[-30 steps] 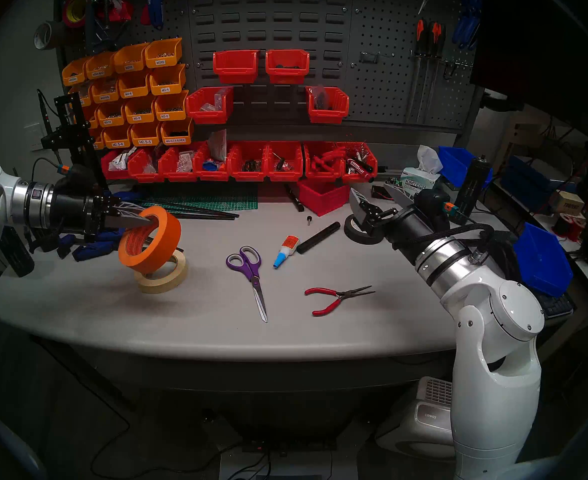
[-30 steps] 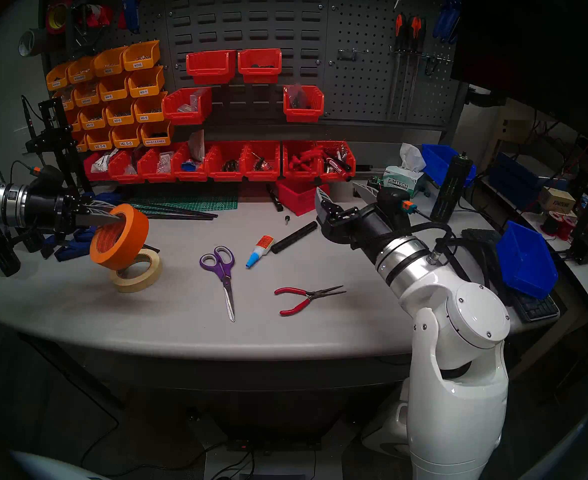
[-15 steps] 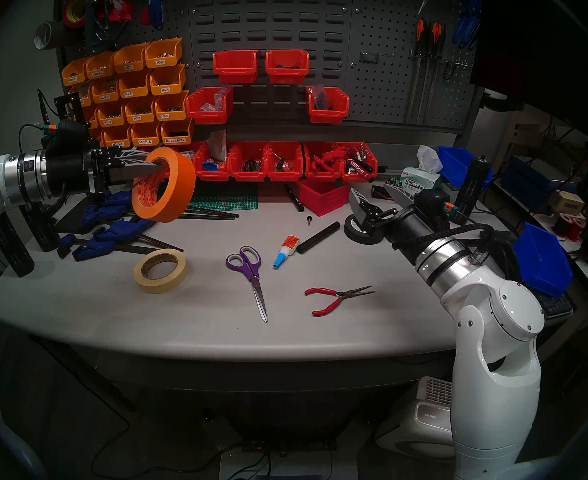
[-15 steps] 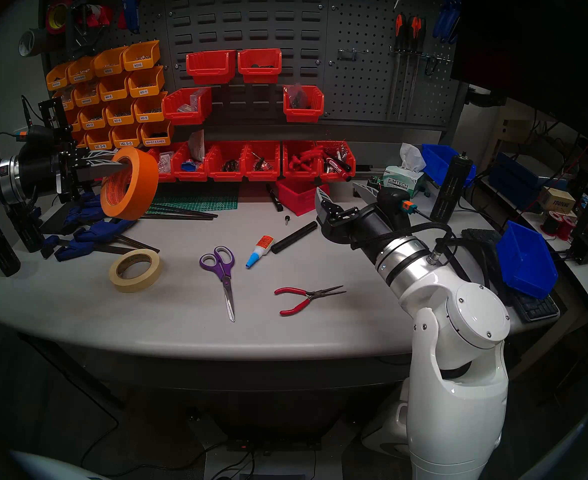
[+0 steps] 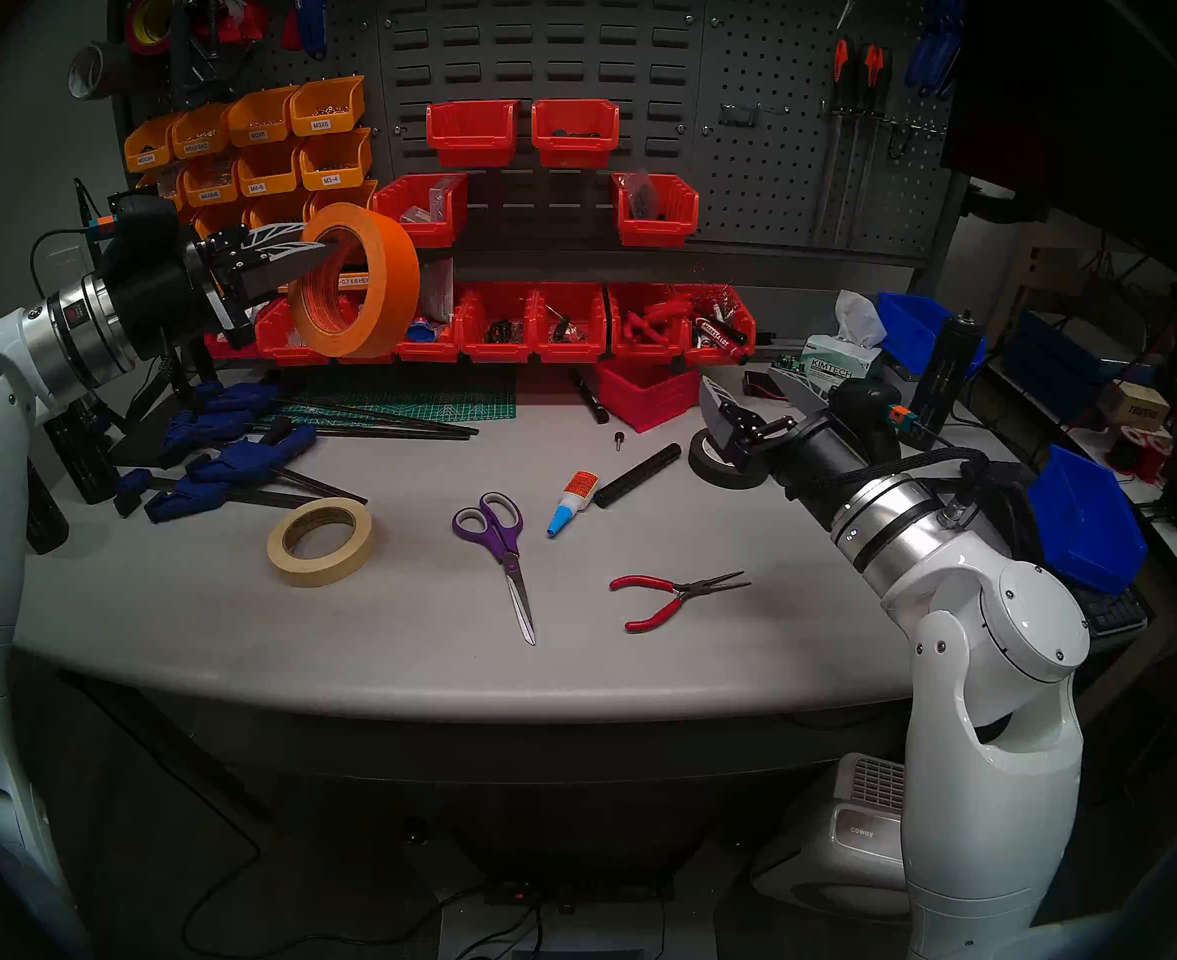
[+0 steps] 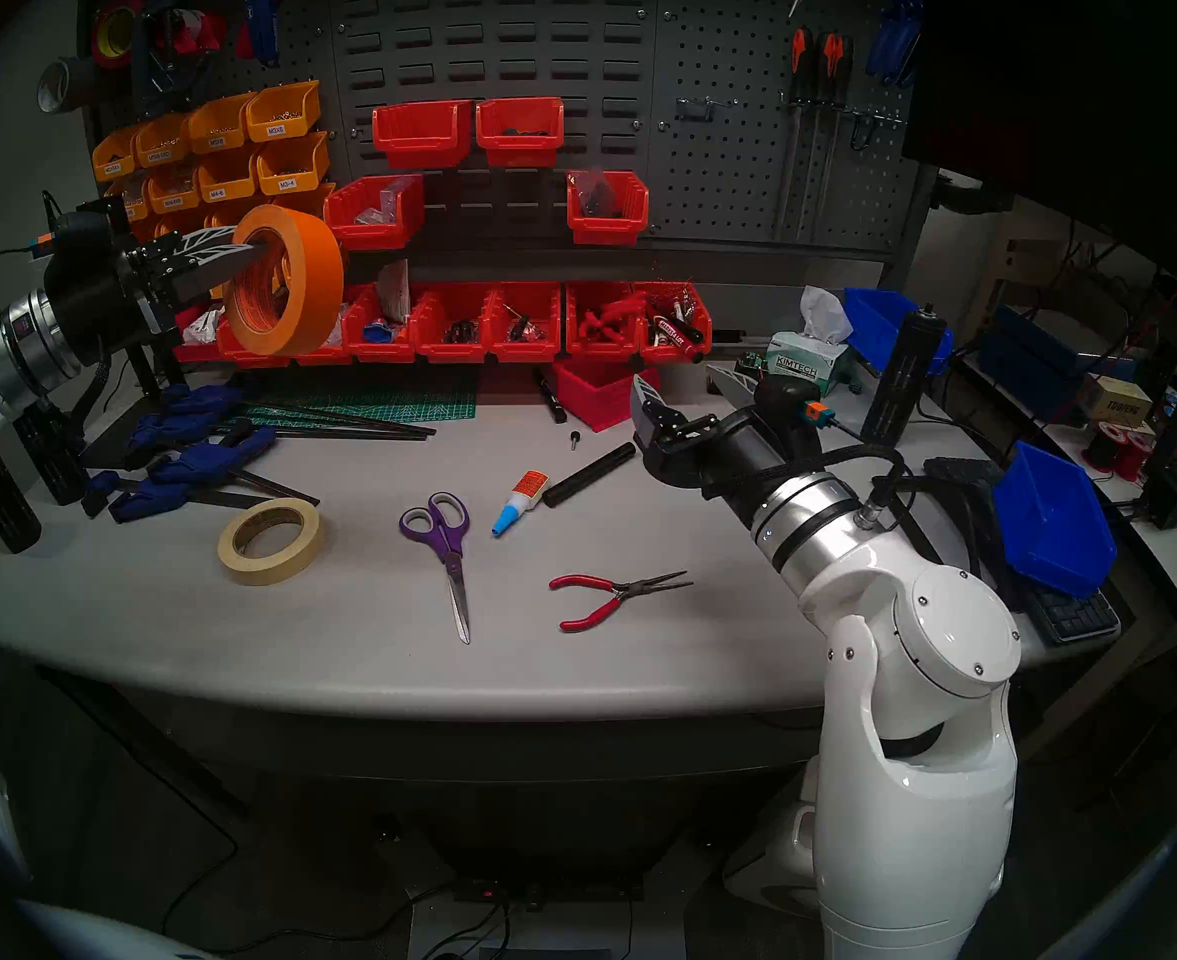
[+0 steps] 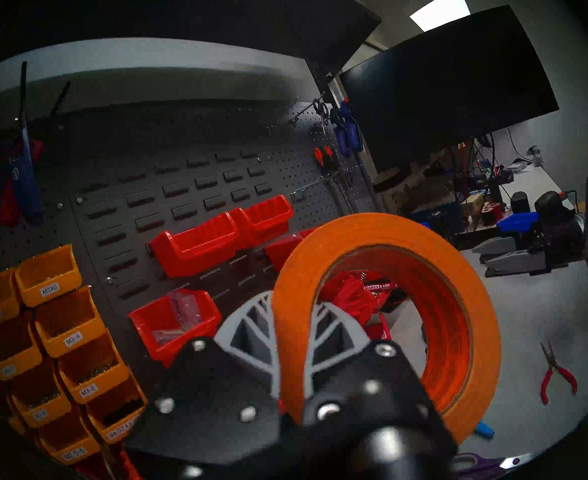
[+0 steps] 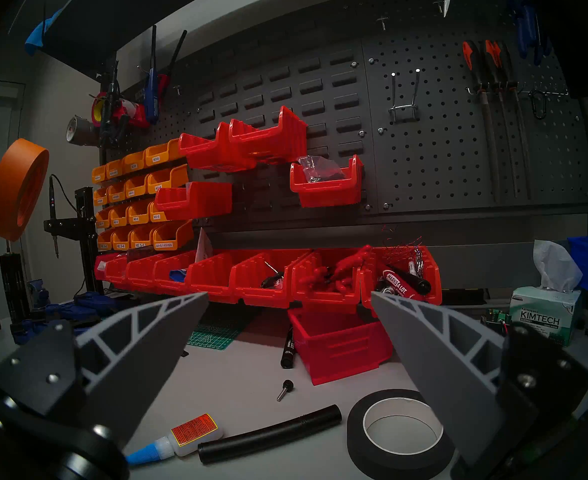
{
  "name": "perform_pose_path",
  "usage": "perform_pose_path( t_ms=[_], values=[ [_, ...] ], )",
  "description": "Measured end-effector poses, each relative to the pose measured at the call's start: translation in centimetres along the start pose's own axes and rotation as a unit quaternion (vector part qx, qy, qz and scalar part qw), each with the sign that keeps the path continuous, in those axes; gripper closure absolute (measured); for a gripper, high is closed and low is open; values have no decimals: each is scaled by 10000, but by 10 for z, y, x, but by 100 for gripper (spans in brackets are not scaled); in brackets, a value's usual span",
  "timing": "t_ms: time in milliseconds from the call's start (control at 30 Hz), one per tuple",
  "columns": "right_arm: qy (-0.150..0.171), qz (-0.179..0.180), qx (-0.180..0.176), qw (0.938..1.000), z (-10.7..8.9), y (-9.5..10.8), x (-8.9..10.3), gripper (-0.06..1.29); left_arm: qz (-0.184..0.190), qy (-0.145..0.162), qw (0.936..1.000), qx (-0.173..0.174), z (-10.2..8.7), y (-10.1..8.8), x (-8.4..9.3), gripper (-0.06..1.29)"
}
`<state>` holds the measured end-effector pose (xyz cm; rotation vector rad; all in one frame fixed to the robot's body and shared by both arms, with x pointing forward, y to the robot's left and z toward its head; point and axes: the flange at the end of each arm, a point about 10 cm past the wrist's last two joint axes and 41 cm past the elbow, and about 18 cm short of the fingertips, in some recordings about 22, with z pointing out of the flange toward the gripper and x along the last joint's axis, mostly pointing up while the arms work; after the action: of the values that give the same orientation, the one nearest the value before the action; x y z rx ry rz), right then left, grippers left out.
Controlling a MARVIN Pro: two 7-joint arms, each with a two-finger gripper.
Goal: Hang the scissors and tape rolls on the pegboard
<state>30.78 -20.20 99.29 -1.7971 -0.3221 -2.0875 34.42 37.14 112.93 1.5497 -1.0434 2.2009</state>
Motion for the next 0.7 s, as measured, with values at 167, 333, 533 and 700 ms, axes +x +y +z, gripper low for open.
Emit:
perform_pose_path(
  t_ms=[167, 333, 533, 700],
  values=[
    [0, -1, 0, 10000, 0, 0, 0, 1, 270, 342, 9986, 283, 7, 16, 5, 118],
    [0, -1, 0, 10000, 0, 0, 0, 1, 488, 508, 9963, 493, 11, 33, 2, 118],
    [-1, -2, -1, 10000, 0, 0, 0, 1, 710, 572, 9923, 841, 14, 50, -14, 118],
    [-2, -3, -1, 10000, 0, 0, 0, 1, 889, 585, 9887, 1052, 15, 56, -25, 118]
  ],
)
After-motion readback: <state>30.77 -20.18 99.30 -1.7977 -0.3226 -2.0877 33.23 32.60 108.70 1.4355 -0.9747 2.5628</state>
